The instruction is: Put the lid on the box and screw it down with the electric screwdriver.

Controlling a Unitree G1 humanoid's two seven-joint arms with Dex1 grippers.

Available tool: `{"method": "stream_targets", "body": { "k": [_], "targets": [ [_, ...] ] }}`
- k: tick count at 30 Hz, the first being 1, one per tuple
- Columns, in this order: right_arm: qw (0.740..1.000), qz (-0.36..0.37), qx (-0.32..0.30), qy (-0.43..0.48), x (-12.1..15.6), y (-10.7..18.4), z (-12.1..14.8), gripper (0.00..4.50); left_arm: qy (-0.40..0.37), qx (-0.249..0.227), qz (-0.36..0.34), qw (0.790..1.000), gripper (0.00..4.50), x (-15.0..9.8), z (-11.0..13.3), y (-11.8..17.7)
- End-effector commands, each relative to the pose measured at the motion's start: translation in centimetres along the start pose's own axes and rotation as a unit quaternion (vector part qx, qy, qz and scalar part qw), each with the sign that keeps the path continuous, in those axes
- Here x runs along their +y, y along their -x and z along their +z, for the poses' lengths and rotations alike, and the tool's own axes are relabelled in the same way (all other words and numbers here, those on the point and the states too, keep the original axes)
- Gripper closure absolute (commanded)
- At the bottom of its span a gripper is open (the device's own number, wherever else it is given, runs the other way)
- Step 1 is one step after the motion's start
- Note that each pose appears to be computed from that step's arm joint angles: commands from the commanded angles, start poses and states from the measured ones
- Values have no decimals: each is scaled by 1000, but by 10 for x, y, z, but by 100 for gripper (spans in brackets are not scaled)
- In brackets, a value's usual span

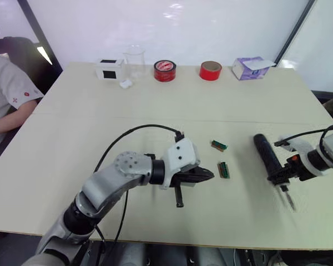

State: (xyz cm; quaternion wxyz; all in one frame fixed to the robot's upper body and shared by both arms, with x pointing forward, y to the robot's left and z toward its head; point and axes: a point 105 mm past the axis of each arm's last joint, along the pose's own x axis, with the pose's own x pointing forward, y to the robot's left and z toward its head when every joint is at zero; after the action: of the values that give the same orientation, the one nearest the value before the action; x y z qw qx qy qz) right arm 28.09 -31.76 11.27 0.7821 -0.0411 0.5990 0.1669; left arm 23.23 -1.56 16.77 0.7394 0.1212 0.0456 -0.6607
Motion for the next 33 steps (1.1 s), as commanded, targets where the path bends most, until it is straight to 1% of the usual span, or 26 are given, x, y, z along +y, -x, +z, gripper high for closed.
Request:
{"method": "stream_targets", "body": {
  "k": [1,3,5,7,9,11,13,14,15,16,17,18,19,20,21,23,25,29,33],
  "targets": [
    [1000,0,9,-6,-1,-9,-2,268,-21,-14,8,1000,450,3,10,4],
    [1000,-13,-22,-9,-6,-5,10,268,-21,-11,16,1000,450,9,9,8],
    [997,-19,-70,-4,-9,6,29,268,-19,-7,29,999,450,18,7,13],
    [990,-12,-137,2,-7,25,53,268,-13,-4,42,999,450,28,3,19],
    [972,17,-235,-4,2,53,83,268,-4,-1,48,999,450,36,-1,25],
    [937,78,-339,4,20,84,108,268,-2,8,54,999,450,43,-5,31],
    [892,147,-426,25,46,112,121,268,-1,19,60,998,450,49,-10,36],
    [868,179,-461,33,59,123,124,268,-1,25,62,998,450,52,-12,38],
    [838,215,-500,46,80,128,126,268,3,29,67,997,450,56,-14,42],
    [817,234,-525,48,92,130,124,268,6,31,71,997,450,59,-15,46],
    [789,240,-561,71,110,128,124,268,12,29,72,997,450,61,-15,48],
    [775,255,-574,75,124,123,121,268,16,26,73,997,450,64,-15,50],
    [767,264,-580,75,134,120,119,268,18,24,72,997,450,65,-14,51],
    [754,272,-593,80,143,117,117,268,16,30,69,997,450,66,-15,51],
    [747,276,-599,80,149,115,116,268,14,35,67,997,450,66,-17,52],
    [722,284,-626,79,163,111,117,268,4,54,59,997,450,68,-21,51],
    [709,290,-638,85,175,105,117,268,0,63,49,997,450,69,-24,51],
    [705,284,-642,101,192,91,116,268,-13,76,36,996,450,70,-26,45],
    [707,272,-643,115,199,79,112,268,-23,84,19,996,450,68,-27,36]
  ]
}}
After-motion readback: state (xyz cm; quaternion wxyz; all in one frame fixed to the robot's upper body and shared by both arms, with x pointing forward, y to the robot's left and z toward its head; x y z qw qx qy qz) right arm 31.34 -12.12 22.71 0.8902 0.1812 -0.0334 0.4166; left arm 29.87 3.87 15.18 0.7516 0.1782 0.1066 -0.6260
